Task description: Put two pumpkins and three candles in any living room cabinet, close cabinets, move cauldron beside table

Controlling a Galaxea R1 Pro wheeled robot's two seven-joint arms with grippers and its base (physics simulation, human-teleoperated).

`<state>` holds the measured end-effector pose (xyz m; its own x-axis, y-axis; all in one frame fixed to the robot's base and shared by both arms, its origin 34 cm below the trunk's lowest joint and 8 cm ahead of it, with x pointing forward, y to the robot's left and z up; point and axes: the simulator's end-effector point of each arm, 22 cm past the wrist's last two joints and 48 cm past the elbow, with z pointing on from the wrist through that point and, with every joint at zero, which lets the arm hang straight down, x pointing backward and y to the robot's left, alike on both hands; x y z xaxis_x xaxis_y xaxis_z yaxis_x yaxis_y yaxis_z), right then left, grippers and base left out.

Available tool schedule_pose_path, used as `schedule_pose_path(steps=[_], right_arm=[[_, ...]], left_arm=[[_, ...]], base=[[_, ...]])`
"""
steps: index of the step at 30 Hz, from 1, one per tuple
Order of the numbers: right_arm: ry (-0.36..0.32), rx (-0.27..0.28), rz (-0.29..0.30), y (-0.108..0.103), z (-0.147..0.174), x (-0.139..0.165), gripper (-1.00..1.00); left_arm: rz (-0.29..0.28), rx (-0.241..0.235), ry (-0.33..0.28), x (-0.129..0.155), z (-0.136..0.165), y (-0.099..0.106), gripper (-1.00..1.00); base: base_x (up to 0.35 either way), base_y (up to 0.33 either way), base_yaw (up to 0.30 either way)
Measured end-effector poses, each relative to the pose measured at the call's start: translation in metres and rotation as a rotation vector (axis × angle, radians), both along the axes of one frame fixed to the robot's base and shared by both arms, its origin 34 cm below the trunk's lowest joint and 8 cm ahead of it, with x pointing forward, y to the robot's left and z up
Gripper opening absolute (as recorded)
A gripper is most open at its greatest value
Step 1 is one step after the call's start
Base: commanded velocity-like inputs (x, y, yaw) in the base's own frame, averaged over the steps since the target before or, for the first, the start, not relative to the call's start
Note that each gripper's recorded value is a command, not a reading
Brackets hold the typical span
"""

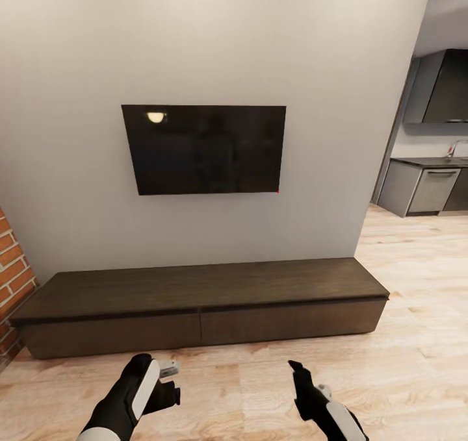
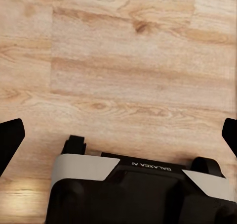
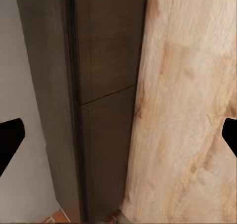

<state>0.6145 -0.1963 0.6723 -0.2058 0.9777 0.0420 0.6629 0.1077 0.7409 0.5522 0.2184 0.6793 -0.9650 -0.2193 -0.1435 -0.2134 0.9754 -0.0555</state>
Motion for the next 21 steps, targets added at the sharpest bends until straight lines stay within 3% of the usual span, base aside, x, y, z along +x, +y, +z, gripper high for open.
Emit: schedule_pose_path(steps=[4,8,13,14,19,21], right_arm=[[-0.170,0.152,-0.133,-0.005,0.027,0.018,1.00],[-0.300,0.209,-0.173,-0.003,0.049,0.027,1.00],[-0.337,0.211,-0.142,0.013,0.056,0.029,1.00],[-0.340,0.196,-0.118,0.020,0.057,0.029,1.00],[-0.348,0.169,-0.093,0.027,0.059,0.031,1.00],[-0.349,0.166,-0.087,0.028,0.060,0.031,1.00]], left_arm=[[0.000,-0.018,0.018,-0.004,0.000,-0.003,1.00],[0.025,-0.106,0.037,-0.007,0.002,-0.020,1.00],[0.090,-0.168,0.023,-0.001,0.006,-0.002,1.00],[0.117,-0.223,0.010,0.003,0.010,-0.001,1.00],[0.143,-0.333,-0.031,0.014,0.020,-0.002,1.00],[0.144,-0.343,-0.038,0.016,0.021,-0.002,1.00]], base=[[0.000,0.000,0.000],[0.000,0.000,0.000],[0.000,0.000,0.000],[0.000,0.000,0.000],[0.091,0.000,0.000],[0.060,0.000,0.000]])
